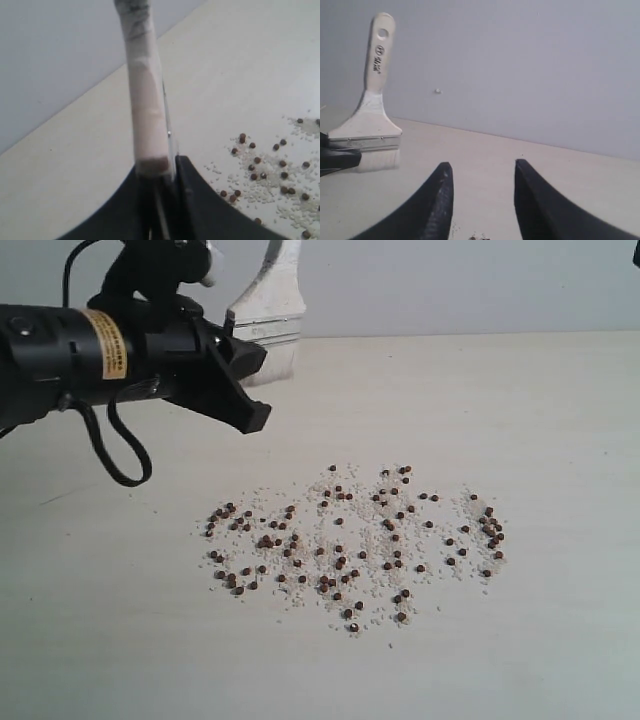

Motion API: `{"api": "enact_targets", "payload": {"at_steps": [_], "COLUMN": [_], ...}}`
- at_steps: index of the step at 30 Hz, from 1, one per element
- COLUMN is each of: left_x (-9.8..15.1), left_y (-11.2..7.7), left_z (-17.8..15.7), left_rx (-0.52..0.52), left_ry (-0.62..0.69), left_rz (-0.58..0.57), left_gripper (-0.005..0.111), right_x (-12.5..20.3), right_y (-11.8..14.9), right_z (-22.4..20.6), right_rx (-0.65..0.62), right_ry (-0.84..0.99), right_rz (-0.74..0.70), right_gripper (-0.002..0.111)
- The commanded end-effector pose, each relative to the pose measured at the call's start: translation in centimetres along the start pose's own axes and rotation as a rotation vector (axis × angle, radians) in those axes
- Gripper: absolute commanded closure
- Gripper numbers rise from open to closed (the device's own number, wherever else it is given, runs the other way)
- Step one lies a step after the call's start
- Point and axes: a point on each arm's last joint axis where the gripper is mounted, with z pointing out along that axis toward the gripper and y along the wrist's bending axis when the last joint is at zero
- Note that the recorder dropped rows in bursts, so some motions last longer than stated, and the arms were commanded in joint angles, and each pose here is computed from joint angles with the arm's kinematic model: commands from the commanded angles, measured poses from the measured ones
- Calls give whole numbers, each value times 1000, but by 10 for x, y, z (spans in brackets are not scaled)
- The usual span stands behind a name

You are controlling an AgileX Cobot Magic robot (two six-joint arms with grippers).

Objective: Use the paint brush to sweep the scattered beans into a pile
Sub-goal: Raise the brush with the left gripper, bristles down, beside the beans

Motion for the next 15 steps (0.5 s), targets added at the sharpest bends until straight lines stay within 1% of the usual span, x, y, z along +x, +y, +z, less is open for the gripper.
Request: {"api": "enact_targets", "payload": {"at_steps": [1, 3, 4, 7, 10, 13, 15], "left_x": [4, 10, 16, 24, 34, 48, 57], "left_y": [3, 5, 5, 5, 8, 13, 17], "left_z": [-22, -29, -32, -41, -54, -62, -61], "left_rx": [44, 73, 107, 263, 395, 444, 454], "left_ry": [-145, -169, -176, -257, -400, -445, -417], "left_rz": [-100, -119, -130, -166, -221, -256, -251], "left_gripper": [107, 107, 107, 107, 107, 107, 107], "right_x": [4, 5, 6, 9, 14, 20, 25], "right_y": [-1, 0, 0, 1, 1, 2, 2], "right_z": [7, 10, 12, 18, 28, 40, 49], "right_rx": [7, 7, 7, 0, 0, 3, 1], "right_ry": [27, 38, 48, 75, 117, 162, 187], "right_rz": [-9, -10, -7, 39, 55, 52, 42], "right_gripper": [71, 71, 71, 71, 71, 74, 80]}}
